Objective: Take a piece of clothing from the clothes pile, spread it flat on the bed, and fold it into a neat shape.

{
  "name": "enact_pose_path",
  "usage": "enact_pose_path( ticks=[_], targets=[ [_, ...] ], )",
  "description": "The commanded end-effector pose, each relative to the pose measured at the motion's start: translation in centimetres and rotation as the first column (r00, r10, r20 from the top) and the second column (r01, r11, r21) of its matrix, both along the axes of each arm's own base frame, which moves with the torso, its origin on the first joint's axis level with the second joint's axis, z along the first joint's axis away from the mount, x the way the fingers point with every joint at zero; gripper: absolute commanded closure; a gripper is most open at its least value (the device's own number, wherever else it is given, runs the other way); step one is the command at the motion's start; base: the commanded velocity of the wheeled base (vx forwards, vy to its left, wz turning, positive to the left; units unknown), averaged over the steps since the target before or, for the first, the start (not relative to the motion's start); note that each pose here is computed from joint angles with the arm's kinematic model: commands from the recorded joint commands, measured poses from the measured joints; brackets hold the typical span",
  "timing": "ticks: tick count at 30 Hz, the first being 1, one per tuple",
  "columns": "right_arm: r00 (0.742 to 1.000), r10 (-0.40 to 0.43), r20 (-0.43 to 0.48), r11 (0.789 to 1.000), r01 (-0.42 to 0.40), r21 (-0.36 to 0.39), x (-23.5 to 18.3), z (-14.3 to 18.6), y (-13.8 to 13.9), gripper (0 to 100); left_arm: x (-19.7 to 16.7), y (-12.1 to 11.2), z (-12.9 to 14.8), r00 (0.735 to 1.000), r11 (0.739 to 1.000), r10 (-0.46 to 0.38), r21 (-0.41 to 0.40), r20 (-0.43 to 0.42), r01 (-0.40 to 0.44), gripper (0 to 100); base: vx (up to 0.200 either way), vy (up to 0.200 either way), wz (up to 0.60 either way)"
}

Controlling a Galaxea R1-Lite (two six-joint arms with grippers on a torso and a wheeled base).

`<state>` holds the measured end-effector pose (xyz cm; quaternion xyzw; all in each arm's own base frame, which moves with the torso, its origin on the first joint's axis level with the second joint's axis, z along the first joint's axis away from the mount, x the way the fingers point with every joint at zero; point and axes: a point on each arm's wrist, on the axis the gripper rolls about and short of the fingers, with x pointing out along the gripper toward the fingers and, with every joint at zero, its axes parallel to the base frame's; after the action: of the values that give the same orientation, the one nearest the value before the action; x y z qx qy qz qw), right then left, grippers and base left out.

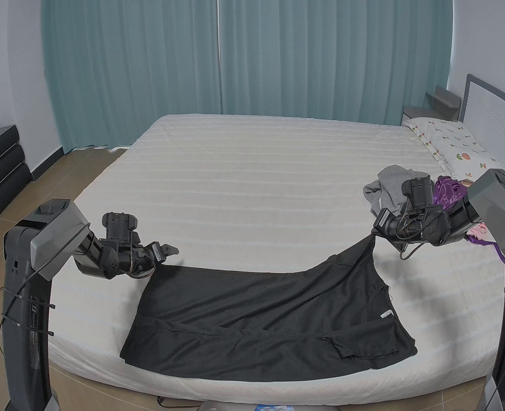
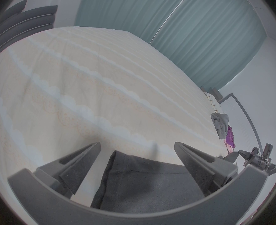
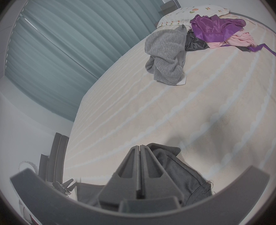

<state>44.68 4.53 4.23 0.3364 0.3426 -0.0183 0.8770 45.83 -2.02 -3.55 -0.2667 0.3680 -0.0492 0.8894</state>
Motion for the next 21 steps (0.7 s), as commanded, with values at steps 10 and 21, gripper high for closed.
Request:
enact_pose_path(
  ticks=[10,21],
  targets=[
    [1.000,0.002,-0.007,1.000,-0.002,0.000,0.0,-0.3,0.1,100,-0.2,-0.3,-0.9,1.000,1.000,-0.005,0.001,-0.026,0.005,100,0.000,0.000,0.00],
    [1.000,0.000,-0.001,1.000,0.000,0.000,0.1,-0.3,0.1,100,-0.1,0.9,1.7,0.995,0.994,0.091,0.056,0.028,-0.092,100,0.000,0.000,0.00]
  ],
)
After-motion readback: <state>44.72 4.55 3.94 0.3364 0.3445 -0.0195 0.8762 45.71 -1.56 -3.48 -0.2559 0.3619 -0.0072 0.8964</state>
